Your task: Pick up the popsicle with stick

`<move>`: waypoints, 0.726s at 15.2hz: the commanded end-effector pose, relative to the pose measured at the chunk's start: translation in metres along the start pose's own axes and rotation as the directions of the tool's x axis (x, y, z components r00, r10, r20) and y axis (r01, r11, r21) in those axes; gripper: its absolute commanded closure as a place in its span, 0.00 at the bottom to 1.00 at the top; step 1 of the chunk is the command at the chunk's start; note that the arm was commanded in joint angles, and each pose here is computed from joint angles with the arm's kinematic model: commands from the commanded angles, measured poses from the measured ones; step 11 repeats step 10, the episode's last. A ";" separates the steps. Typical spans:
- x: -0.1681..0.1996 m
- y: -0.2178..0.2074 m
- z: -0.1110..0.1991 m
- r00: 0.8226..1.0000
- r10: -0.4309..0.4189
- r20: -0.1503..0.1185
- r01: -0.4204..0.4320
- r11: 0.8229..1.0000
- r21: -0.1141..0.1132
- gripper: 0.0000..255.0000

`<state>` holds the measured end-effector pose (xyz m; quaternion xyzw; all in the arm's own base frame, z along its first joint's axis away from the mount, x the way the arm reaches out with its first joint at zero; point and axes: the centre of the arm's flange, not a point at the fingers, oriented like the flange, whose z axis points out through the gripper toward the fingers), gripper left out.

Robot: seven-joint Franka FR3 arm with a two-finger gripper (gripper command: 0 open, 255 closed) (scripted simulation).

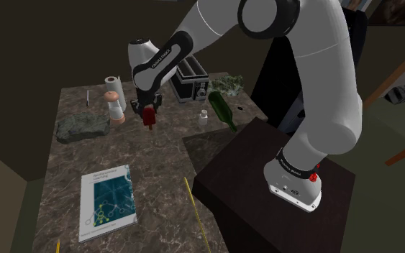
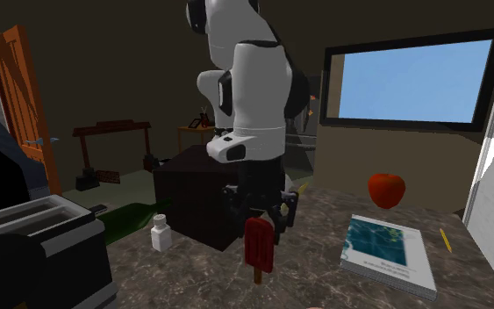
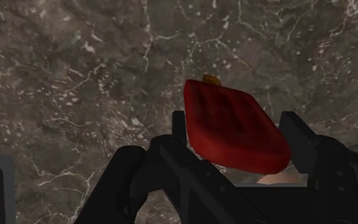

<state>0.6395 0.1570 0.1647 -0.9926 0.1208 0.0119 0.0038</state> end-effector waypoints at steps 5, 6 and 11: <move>-0.001 -0.001 -0.031 1.000 0.000 0.000 0.000 1.000 0.000 1.00; -0.001 -0.001 -0.037 1.000 0.000 0.000 0.000 1.000 0.000 1.00; -0.001 -0.001 -0.048 1.000 0.000 0.000 0.000 1.000 0.000 1.00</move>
